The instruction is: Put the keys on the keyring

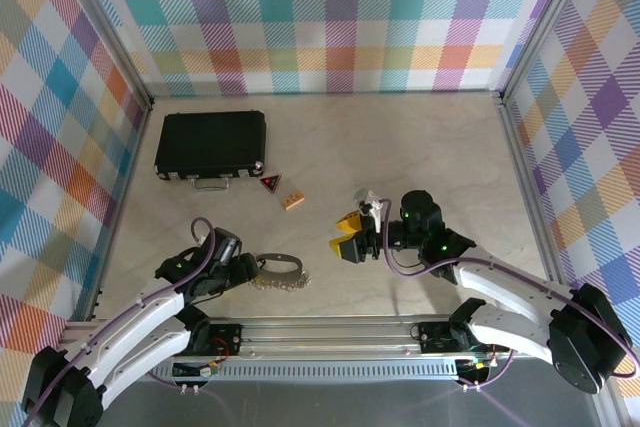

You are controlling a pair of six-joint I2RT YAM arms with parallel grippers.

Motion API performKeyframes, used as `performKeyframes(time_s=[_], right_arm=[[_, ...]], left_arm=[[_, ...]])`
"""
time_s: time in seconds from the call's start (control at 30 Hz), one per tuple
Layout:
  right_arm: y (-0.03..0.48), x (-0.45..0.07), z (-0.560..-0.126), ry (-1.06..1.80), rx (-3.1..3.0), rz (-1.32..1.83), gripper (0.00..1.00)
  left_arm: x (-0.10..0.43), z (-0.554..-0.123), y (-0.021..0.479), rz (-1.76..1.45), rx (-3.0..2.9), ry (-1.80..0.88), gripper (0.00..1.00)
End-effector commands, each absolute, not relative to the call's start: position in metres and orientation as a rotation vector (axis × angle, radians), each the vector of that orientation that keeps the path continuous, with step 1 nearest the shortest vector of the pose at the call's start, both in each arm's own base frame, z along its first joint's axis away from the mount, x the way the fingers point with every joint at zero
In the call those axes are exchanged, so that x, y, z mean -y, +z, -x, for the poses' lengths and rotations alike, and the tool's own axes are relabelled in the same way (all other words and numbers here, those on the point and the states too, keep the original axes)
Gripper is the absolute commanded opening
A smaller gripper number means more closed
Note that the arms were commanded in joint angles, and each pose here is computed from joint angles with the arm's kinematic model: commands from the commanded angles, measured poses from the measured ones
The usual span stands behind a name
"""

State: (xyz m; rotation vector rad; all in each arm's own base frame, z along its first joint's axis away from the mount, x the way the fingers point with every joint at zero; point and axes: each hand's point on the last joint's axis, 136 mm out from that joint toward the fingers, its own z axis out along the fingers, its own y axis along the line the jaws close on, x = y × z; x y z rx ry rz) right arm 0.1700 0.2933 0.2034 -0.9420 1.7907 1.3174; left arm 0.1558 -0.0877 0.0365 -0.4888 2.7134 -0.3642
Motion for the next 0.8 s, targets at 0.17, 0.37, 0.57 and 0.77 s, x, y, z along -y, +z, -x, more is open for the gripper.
performKeyframes(time_s=[0.17, 0.37, 0.57, 0.77], right_arm=[[0.219, -0.288, -0.165, 1.352, -1.718, 0.937, 0.64], [0.22, -0.285, -0.166, 1.35, -1.715, 0.93, 0.64], [0.22, -0.283, -0.167, 1.337, -1.714, 0.922, 0.64], [0.22, -0.281, -0.168, 1.331, -1.716, 0.917, 0.64]], left_arm=[[0.106, -0.151, 0.024, 0.539, -2.733, -0.469, 0.67], [0.134, -0.171, 0.032, 0.444, -2.723, -0.541, 0.62], [0.166, -0.197, 0.04, 0.34, -2.71, -0.608, 0.61], [0.193, -0.217, 0.049, 0.22, -2.7, -0.612, 0.57]])
